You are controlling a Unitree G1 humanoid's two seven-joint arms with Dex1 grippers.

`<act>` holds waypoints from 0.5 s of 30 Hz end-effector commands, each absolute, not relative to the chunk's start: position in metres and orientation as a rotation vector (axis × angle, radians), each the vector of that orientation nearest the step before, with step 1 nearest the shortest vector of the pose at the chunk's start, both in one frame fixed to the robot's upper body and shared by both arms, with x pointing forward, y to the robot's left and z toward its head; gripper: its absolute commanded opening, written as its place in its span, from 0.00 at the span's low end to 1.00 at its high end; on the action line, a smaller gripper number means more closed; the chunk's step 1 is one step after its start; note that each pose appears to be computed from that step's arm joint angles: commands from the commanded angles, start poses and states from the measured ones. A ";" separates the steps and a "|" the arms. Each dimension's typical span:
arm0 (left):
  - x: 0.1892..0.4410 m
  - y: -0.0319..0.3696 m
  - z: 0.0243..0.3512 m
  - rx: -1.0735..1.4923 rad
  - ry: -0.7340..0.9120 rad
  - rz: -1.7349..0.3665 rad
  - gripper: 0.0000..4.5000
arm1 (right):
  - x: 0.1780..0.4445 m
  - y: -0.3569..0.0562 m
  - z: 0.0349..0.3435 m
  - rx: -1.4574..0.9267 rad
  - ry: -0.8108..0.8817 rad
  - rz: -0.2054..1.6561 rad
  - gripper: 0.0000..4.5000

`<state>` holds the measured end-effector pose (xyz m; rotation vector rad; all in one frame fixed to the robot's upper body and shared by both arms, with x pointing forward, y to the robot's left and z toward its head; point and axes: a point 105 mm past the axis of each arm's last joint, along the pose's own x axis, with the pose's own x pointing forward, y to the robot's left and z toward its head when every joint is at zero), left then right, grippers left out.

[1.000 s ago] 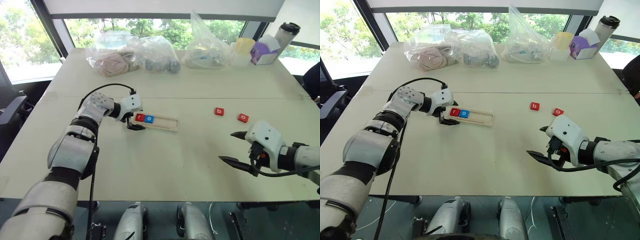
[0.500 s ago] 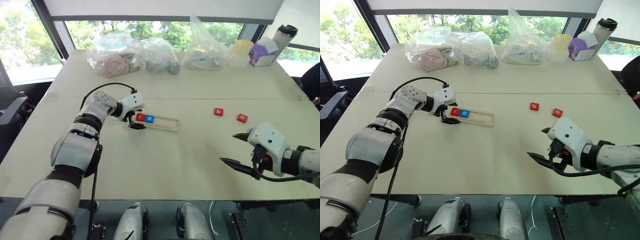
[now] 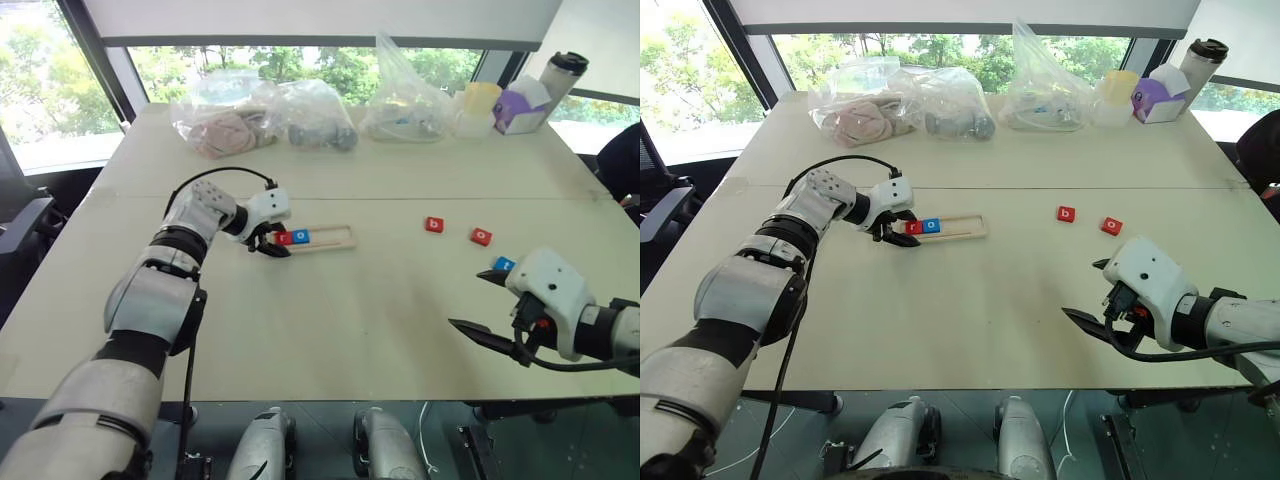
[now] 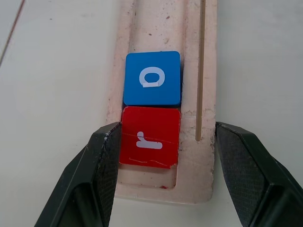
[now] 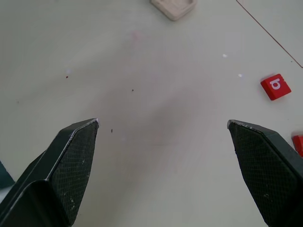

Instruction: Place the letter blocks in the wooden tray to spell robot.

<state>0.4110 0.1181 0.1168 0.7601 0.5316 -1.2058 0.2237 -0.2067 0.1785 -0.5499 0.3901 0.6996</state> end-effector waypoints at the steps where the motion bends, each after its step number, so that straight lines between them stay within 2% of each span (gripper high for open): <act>1: 0.383 0.115 0.087 0.690 0.630 -1.398 0.57 | 0.228 -0.202 0.183 -0.566 0.350 0.714 1.00; 9: 0.363 0.098 0.085 0.668 0.534 -1.601 0.57 | 0.236 -0.198 0.185 -0.573 0.329 0.735 1.00; 15: 0.362 0.084 0.076 0.706 0.444 -1.596 0.57 | 0.238 -0.196 0.183 -0.571 0.323 0.749 1.00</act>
